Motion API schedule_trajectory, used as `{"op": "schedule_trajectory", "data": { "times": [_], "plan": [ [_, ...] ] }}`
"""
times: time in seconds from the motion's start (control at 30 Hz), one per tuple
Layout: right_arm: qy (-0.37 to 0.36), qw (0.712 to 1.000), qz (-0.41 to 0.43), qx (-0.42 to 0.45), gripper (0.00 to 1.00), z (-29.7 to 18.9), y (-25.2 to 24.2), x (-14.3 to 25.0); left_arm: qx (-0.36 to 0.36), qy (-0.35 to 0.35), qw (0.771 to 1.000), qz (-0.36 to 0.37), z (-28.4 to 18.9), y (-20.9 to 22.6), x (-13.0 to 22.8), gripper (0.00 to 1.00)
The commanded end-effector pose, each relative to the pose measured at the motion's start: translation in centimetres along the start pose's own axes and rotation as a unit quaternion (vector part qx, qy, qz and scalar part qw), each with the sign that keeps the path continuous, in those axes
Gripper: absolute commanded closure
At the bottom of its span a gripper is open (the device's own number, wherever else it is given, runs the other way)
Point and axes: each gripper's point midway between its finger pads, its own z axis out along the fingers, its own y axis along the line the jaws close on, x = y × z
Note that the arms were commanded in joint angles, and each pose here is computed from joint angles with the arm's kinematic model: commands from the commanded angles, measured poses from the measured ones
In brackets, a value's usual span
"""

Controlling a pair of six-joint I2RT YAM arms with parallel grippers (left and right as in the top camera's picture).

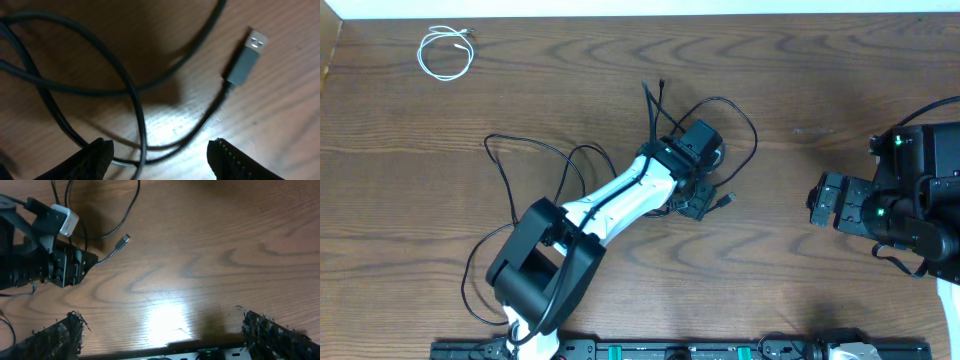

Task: Untangle cables
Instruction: 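Reach the left gripper to the center and grasp another black cable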

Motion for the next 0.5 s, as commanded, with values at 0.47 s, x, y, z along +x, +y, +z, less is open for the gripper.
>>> {"op": "schedule_trajectory", "data": {
  "times": [0.47],
  "plan": [
    [-0.001, 1.0, 0.006, 0.003, 0.01, 0.0, -0.2, -0.1, -0.025, 0.017, 1.0, 0.0, 3.2, 1.2, 0.4, 0.58]
  ]
}}
